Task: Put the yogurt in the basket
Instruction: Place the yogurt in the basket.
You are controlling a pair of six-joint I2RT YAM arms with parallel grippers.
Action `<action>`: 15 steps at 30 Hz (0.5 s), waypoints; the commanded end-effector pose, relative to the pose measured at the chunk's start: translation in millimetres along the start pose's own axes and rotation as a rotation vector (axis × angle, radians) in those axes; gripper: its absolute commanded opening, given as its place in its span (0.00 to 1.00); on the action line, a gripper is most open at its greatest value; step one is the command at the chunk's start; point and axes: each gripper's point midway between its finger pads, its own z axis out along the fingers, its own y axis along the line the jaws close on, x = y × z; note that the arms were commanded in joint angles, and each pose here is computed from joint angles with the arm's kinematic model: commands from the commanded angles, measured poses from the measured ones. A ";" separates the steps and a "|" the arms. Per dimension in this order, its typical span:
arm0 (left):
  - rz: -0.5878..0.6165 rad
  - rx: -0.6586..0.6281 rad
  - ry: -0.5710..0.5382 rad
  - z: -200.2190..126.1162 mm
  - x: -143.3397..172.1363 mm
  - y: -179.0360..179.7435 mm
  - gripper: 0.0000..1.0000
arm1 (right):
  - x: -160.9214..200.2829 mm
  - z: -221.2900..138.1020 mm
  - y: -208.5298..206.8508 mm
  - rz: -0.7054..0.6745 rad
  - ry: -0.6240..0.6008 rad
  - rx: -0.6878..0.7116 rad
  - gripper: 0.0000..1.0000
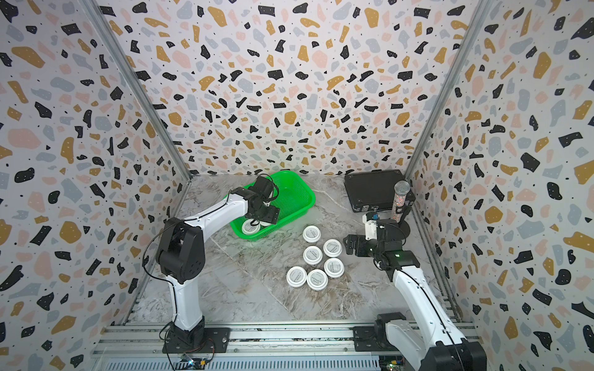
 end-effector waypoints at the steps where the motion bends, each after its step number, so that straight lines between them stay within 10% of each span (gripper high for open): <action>1: 0.001 0.000 -0.067 -31.8 -19.8 4.4 0.90 | -17.5 -2.7 22.2 -0.015 -0.009 -0.101 1.00; 15: -0.089 -0.001 -0.271 -118.8 -16.7 30.3 0.94 | -87.8 64.6 78.1 0.004 0.166 -0.419 0.83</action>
